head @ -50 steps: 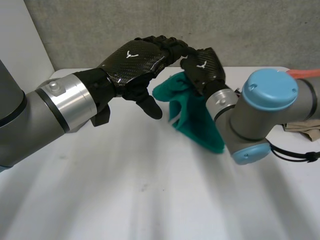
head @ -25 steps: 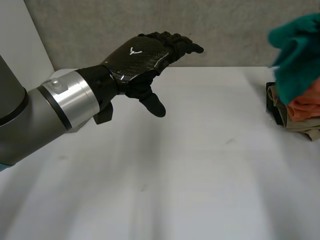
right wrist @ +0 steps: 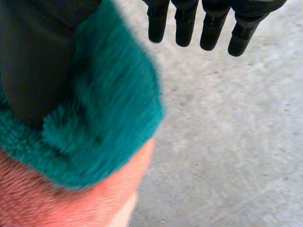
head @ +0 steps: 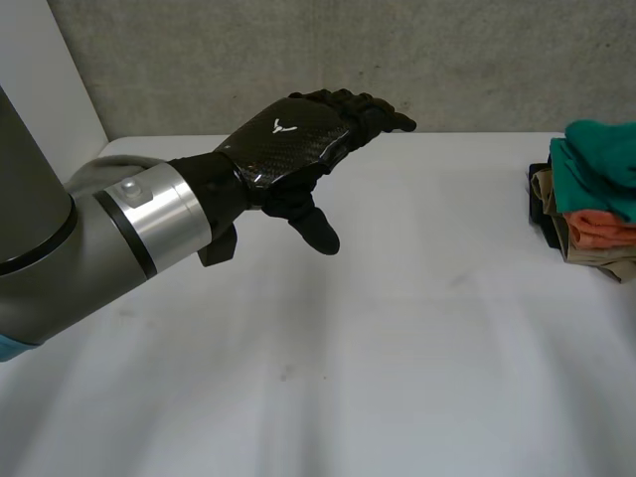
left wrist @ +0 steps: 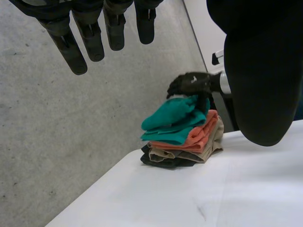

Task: Fold the laundry.

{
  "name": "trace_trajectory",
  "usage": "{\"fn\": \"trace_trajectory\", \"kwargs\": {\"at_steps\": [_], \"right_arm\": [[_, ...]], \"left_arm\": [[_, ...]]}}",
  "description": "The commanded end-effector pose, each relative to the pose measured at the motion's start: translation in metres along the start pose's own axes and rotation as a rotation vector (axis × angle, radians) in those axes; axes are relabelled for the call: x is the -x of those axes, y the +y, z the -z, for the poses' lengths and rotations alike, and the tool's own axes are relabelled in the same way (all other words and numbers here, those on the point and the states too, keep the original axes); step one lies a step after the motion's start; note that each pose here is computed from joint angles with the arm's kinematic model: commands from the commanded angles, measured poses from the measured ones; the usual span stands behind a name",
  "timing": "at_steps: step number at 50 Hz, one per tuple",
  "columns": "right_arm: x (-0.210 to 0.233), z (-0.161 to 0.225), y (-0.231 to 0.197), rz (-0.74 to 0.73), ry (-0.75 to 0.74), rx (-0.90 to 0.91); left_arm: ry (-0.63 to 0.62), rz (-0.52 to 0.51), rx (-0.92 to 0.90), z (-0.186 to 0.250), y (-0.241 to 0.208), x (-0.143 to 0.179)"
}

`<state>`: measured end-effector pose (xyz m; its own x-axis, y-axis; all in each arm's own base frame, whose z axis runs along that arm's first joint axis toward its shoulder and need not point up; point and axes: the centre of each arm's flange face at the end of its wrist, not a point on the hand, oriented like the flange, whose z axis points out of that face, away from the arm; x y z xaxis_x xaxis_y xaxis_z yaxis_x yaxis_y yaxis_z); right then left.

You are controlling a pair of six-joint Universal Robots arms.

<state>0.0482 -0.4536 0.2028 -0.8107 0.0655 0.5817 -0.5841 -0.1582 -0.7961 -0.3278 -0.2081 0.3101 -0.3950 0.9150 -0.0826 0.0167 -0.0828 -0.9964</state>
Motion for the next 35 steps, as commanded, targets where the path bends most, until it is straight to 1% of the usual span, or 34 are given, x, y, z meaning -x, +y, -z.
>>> {"fn": "trace_trajectory", "kwargs": {"at_steps": [1,4,5,7,10,12,13,15,16,17,18,20,21,22,23,24,25,26,27,28,29,30,31,32,33,34,35], "right_arm": [[-0.052,0.029,-0.036,-0.046,0.07,0.079],[-0.074,0.039,-0.035,-0.052,0.1,0.155],[-0.09,0.044,-0.033,-0.052,0.125,0.213],[-0.108,0.047,-0.035,-0.048,0.157,0.256],[-0.137,0.046,-0.047,-0.03,0.228,0.303],[-0.151,0.042,-0.059,-0.007,0.276,0.286],[-0.167,0.037,-0.073,0.019,0.342,0.253],[-0.183,0.033,-0.089,0.044,0.41,0.21],[-0.188,0.031,-0.097,0.056,0.436,0.188],[-0.192,0.027,-0.115,0.059,0.469,0.129],[-0.19,0.025,-0.126,0.051,0.472,0.089],[-0.174,0.02,-0.149,0.038,0.445,0.005],[-0.151,0.02,-0.18,0.017,0.404,-0.1],[-0.139,0.022,-0.196,0.008,0.381,-0.155],[-0.127,0.026,-0.213,-0.005,0.355,-0.21],[-0.101,0.037,-0.24,-0.032,0.291,-0.301],[-0.087,0.043,-0.249,-0.043,0.255,-0.335],[-0.069,0.05,-0.259,-0.057,0.206,-0.376],[-0.038,0.063,-0.271,-0.073,0.11,-0.432],[-0.024,0.069,-0.275,-0.081,0.06,-0.454],[-0.009,0.077,-0.278,-0.091,0.005,-0.471],[0.007,0.085,-0.28,-0.099,-0.053,-0.488],[0.044,0.107,-0.282,-0.109,-0.196,-0.513],[0.058,0.116,-0.28,-0.113,-0.251,-0.512],[0.067,0.122,-0.278,-0.118,-0.288,-0.512],[0.086,0.136,-0.274,-0.129,-0.363,-0.503],[0.094,0.143,-0.271,-0.132,-0.392,-0.492]], "left_arm": [[0.006,0.001,0.0,0.002,-0.001,-0.004],[0.011,0.002,0.001,0.002,-0.002,-0.006],[0.012,0.002,0.001,0.002,-0.002,-0.007],[0.013,0.0,-0.003,0.002,-0.003,-0.007],[0.014,-0.003,-0.009,0.002,-0.005,-0.008],[0.016,0.0,-0.027,0.001,-0.011,-0.008],[0.016,0.003,-0.037,0.0,-0.014,-0.007],[0.008,0.012,-0.087,-0.003,-0.032,-0.006],[0.0,0.016,-0.108,-0.003,-0.04,-0.005],[-0.009,0.021,-0.13,-0.004,-0.048,-0.004],[-0.037,0.031,-0.173,-0.004,-0.063,0.0],[-0.076,0.034,-0.221,-0.003,-0.079,0.005],[-0.099,0.038,-0.245,-0.002,-0.086,0.008],[-0.159,0.043,-0.292,0.0,-0.099,0.016],[-0.185,0.044,-0.308,0.001,-0.103,0.019],[-0.215,0.046,-0.324,0.002,-0.107,0.023],[-0.249,0.045,-0.341,0.003,-0.111,0.027],[-0.334,0.039,-0.361,0.008,-0.115,0.04],[-0.38,0.037,-0.365,0.011,-0.115,0.049],[-0.439,0.032,-0.371,0.016,-0.115,0.062],[-0.556,0.016,-0.374,0.029,-0.116,0.092],[-0.58,0.013,-0.372,0.032,-0.115,0.098],[-0.631,0.001,-0.368,0.039,-0.114,0.112],[-0.729,-0.017,-0.339,0.053,-0.107,0.14],[-0.782,-0.033,-0.31,0.062,-0.101,0.155],[-0.817,-0.043,-0.283,0.068,-0.096,0.164],[-0.884,-0.069,-0.219,0.079,-0.082,0.183]]}}
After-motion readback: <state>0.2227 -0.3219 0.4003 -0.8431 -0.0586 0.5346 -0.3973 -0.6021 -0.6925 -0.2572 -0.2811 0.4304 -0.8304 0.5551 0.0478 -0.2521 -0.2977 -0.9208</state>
